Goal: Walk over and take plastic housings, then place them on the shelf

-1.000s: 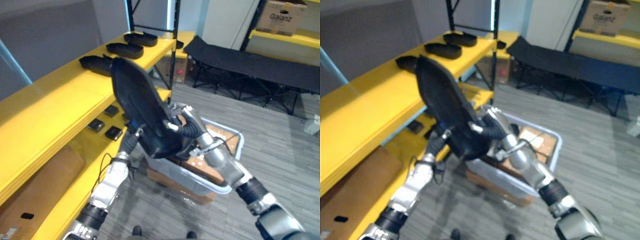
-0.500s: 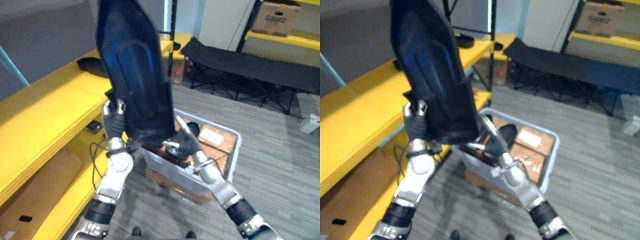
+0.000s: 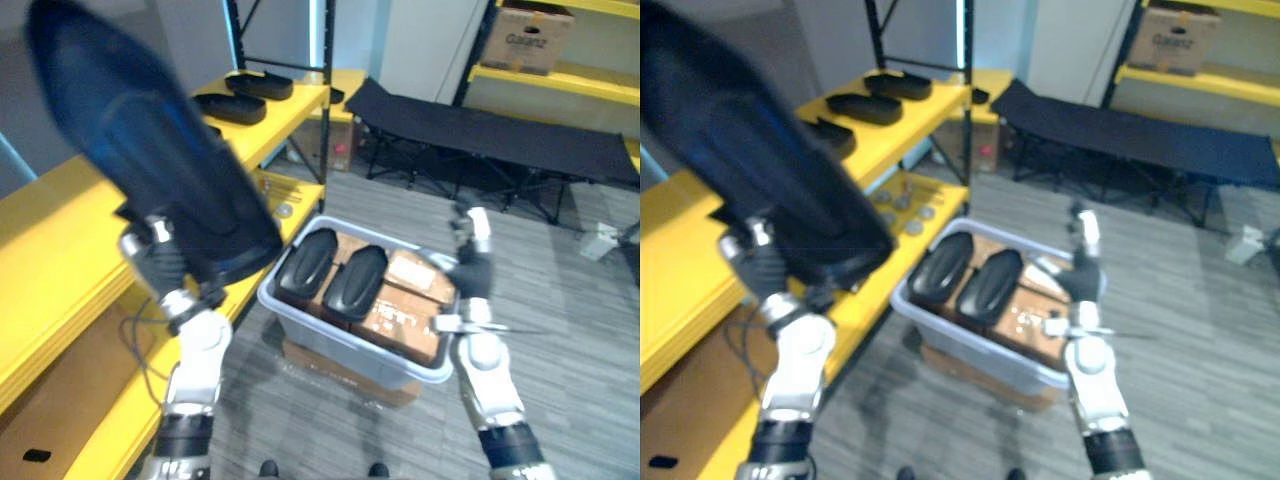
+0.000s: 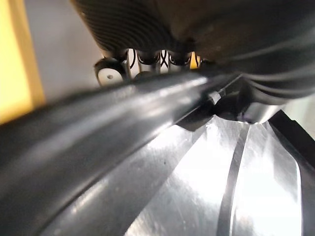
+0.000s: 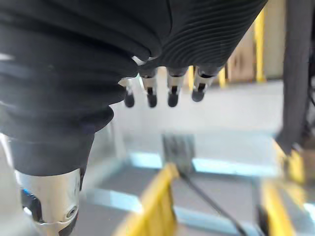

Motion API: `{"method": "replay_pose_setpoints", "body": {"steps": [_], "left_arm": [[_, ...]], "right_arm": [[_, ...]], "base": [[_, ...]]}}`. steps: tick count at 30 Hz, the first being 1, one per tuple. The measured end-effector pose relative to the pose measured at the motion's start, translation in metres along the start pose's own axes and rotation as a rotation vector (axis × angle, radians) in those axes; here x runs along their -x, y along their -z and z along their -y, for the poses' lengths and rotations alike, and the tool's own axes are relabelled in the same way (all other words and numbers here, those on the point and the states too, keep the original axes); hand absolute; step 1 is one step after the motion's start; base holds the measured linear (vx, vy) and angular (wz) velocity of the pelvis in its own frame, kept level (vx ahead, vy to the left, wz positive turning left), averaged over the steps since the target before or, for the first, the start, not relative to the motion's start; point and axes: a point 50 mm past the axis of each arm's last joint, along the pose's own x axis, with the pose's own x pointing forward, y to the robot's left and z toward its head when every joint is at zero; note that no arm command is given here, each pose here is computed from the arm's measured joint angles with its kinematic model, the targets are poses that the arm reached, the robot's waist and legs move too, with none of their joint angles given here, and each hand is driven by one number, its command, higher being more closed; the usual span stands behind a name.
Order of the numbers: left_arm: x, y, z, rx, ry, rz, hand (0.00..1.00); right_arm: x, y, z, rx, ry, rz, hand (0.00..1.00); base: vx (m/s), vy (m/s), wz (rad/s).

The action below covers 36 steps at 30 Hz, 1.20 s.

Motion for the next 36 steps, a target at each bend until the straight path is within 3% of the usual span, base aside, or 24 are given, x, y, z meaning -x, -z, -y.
{"method": "replay_pose_setpoints", "body": {"steps": [9, 15, 19, 28, 32, 36], "left_arm": [[0.018, 0.010, -0.040, 0.000, -0.107, -0.045, 1.00], [0.020, 0.001, -0.068, 0.003, -0.157, 0.022, 1.00], [0.016, -0.002, -0.092, -0.055, -0.209, 0.058, 1.00], [0.033, 0.013, -0.171, -0.324, -0.348, 0.001, 1.00], [0.041, 0.009, -0.187, -0.360, -0.372, -0.016, 1.00], [0.044, 0.008, -0.188, -0.304, -0.347, -0.044, 1.00]], "right_arm": [[0.061, 0.041, 0.021, 0.045, 0.065, -0.331, 0.00], [0.069, 0.053, 0.019, -0.026, 0.038, -0.395, 0.00], [0.066, 0.066, -0.001, -0.085, -0.014, -0.448, 0.00], [0.047, 0.083, -0.045, -0.144, -0.154, -0.502, 0.00], [0.049, 0.086, -0.061, -0.104, -0.246, -0.529, 0.00], [0.056, 0.091, -0.069, -0.069, -0.299, -0.564, 0.00]], "base": [[0.00, 0.003, -0.05], [0.04, -0.002, 0.26], [0.05, -0.008, 0.55], [0.06, 0.002, 0.64], [0.05, 0.011, 0.44], [0.02, 0.013, 0.18]]}}
